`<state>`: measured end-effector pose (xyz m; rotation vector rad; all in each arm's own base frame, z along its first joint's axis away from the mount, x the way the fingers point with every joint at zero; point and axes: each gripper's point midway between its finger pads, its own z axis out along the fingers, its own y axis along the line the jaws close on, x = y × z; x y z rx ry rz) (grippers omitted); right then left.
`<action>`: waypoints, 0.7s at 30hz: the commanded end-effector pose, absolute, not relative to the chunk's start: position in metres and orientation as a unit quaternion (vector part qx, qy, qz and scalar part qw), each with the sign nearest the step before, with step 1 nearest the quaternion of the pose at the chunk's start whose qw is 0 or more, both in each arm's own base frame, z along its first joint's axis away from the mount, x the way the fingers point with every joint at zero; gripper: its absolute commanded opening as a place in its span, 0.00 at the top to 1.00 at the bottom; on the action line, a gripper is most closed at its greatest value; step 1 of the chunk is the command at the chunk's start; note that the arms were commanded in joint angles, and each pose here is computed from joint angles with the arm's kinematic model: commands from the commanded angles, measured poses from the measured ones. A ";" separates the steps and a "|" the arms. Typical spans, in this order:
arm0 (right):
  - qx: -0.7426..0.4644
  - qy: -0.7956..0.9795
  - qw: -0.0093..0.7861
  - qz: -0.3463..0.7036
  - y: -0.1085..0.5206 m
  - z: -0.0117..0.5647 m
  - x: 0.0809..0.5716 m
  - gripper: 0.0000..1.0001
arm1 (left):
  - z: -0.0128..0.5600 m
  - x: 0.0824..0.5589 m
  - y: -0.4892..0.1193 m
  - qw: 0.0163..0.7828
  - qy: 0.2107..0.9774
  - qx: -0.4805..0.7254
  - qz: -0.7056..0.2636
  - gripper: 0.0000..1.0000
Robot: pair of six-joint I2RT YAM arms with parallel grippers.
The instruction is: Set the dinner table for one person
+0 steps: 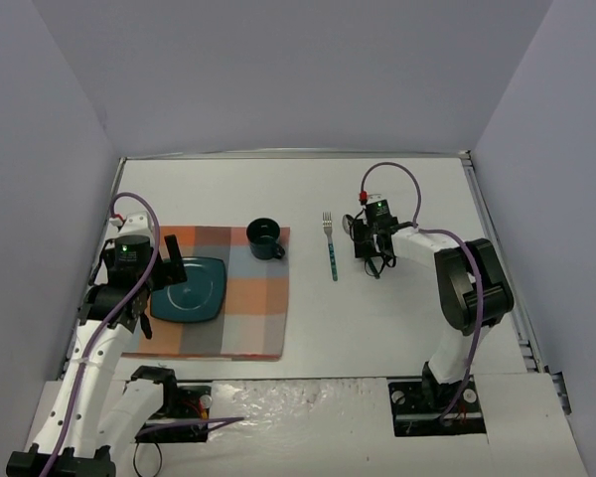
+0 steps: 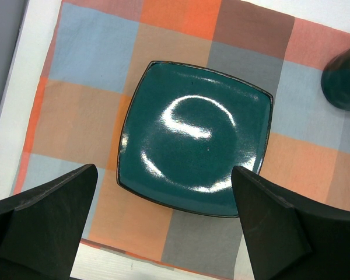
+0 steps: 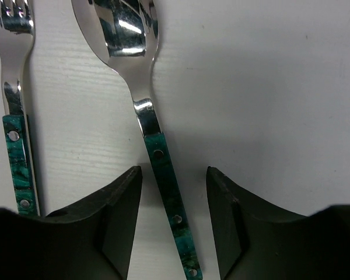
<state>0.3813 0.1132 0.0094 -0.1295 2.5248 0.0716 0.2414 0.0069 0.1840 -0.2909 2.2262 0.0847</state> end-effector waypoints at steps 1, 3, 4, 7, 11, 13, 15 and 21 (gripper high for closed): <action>-0.057 0.945 0.320 0.030 0.119 0.017 0.397 0.64 | 0.199 0.252 0.007 0.460 0.880 -0.113 0.034 0.03; -0.061 0.946 0.315 0.044 0.124 0.014 0.395 0.77 | 0.199 0.252 0.006 0.460 0.880 -0.111 0.032 0.03; -0.061 0.947 0.313 0.045 0.124 0.013 0.395 0.84 | 0.199 0.252 0.006 0.460 0.881 -0.109 0.032 0.03; -0.056 0.947 0.314 0.045 0.123 0.015 0.392 1.00 | 0.199 0.252 0.005 0.461 0.881 -0.108 0.029 0.03; -0.040 0.936 0.344 0.060 0.130 0.049 0.387 1.00 | 0.202 0.253 -0.001 0.467 0.879 -0.099 0.014 0.03; -0.035 0.931 0.357 0.072 0.139 0.066 0.381 1.00 | 0.203 0.254 -0.003 0.470 0.877 -0.094 0.009 0.03; -0.021 0.919 0.389 0.062 0.149 0.095 0.373 1.00 | 0.205 0.254 -0.004 0.475 0.875 -0.093 0.006 0.03; 0.005 0.904 0.414 0.107 0.218 0.131 0.322 1.00 | 0.211 0.254 -0.005 0.483 0.871 -0.092 0.000 0.03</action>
